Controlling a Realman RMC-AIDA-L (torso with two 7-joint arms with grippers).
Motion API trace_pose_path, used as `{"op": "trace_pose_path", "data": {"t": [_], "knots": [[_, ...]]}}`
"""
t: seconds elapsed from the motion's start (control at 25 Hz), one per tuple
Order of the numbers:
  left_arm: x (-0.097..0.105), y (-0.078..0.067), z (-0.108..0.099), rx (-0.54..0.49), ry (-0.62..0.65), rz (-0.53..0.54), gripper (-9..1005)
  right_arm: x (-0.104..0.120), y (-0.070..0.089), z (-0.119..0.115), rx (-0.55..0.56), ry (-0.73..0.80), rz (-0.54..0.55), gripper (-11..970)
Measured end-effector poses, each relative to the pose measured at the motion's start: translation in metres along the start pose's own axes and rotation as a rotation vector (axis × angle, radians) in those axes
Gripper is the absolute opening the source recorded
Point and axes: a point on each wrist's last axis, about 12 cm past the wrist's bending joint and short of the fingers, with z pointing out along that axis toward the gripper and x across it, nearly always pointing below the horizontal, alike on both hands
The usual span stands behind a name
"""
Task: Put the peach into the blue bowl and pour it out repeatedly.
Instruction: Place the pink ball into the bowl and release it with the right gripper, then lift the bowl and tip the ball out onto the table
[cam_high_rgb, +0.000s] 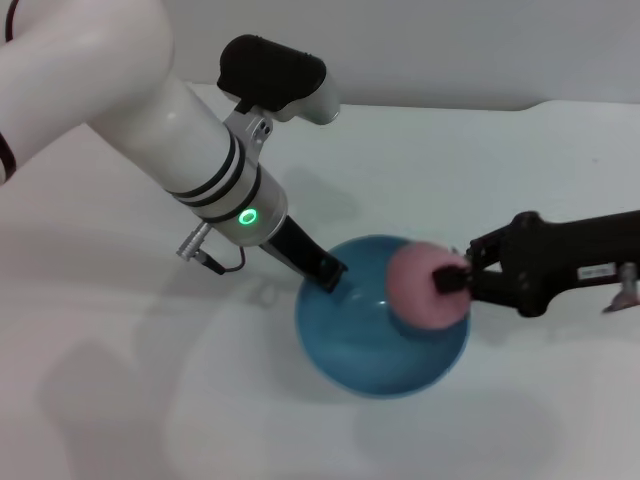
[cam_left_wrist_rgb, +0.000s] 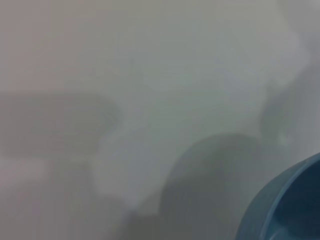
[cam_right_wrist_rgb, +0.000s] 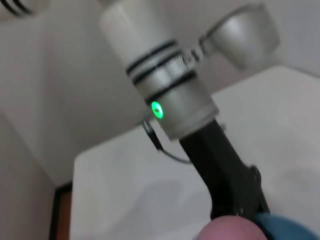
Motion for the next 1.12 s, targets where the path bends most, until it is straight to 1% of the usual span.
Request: {"op": "trace_pose_path", "data": {"t": [0.08, 0.16, 0.28, 0.48, 0.68, 0.76, 0.84, 0.88, 0.92, 1.0, 1.04, 1.12], "knots": [[-0.001, 0.000, -0.001, 0.001, -0.005, -0.005, -1, 0.002, -0.002, 0.006, 0.019, 0.031, -0.006, 92], [-0.003, 0.000, -0.001, 0.000, -0.011, -0.007, -1, 0.005, -0.003, 0.012, 0.029, 0.064, -0.010, 115], [-0.004, 0.000, -0.002, -0.003, -0.017, -0.007, -1, 0.005, -0.003, 0.013, 0.024, 0.070, -0.010, 149], [-0.008, -0.001, -0.003, -0.006, -0.027, 0.000, -1, 0.003, -0.004, 0.011, 0.022, 0.072, -0.016, 365], [-0.012, 0.000, -0.004, -0.014, -0.049, 0.004, -1, 0.006, -0.006, 0.006, 0.049, 0.065, 0.006, 401], [-0.017, 0.001, -0.005, -0.025, -0.092, 0.005, -1, 0.009, -0.009, -0.003, 0.089, 0.030, 0.049, 415], [-0.021, 0.001, -0.003, -0.035, -0.152, 0.005, -1, 0.013, -0.015, -0.019, 0.157, -0.046, 0.126, 429], [-0.023, 0.001, -0.001, -0.043, -0.175, 0.009, -1, 0.021, -0.019, -0.038, 0.232, -0.147, 0.223, 436], [-0.024, 0.001, 0.001, -0.049, -0.189, 0.014, -1, 0.021, -0.019, -0.038, 0.232, -0.147, 0.223, 435], [-0.026, -0.001, 0.007, -0.079, -0.240, 0.046, -1, 0.036, -0.020, -0.059, 0.308, -0.251, 0.323, 433], [-0.027, -0.001, 0.008, -0.086, -0.255, 0.053, -1, 0.043, -0.020, -0.067, 0.335, -0.280, 0.353, 432], [-0.031, 0.002, 0.012, -0.137, -0.359, 0.072, -1, 0.061, -0.017, -0.081, 0.391, -0.323, 0.413, 432]]}}
